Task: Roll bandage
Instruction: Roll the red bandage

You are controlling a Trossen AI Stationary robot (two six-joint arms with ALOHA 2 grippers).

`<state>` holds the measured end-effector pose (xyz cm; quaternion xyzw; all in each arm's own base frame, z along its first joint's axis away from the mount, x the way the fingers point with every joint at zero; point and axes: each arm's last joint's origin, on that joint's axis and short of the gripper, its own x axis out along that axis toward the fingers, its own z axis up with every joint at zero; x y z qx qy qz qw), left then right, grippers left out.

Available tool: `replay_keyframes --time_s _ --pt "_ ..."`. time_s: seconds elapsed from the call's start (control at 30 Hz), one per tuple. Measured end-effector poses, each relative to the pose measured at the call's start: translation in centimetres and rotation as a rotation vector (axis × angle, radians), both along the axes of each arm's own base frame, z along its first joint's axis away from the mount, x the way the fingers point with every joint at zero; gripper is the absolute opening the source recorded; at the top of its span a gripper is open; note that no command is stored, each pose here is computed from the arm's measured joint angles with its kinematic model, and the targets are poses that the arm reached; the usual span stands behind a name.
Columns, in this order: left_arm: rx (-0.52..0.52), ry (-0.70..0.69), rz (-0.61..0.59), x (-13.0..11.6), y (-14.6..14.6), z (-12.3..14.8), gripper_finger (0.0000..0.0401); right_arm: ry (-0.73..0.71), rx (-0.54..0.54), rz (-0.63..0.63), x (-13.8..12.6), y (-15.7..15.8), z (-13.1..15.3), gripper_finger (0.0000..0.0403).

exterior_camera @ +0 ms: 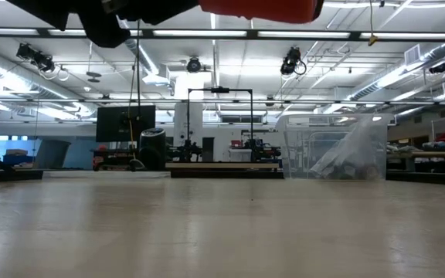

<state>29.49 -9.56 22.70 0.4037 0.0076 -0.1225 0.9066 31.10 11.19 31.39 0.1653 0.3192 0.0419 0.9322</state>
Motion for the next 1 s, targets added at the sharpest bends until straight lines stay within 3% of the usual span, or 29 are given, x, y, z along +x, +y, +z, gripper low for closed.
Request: replay_keyframes --time_s 0.27,0.57,1.0 --pt "-0.005 0.005 0.046 0.0 0.1 0.0 0.0000 0.018 0.052 0.041 1.3 -0.3 -1.0 0.0147" --pt "-0.032 0.012 0.057 0.0 0.2 -0.1 0.0000 -0.005 -0.027 0.077 1.2 -0.4 -0.9 0.0009" --pt "-0.070 0.056 0.063 0.0 0.1 -0.4 0.0000 -0.035 -0.126 -0.074 -1.3 -0.3 1.0 0.0001"
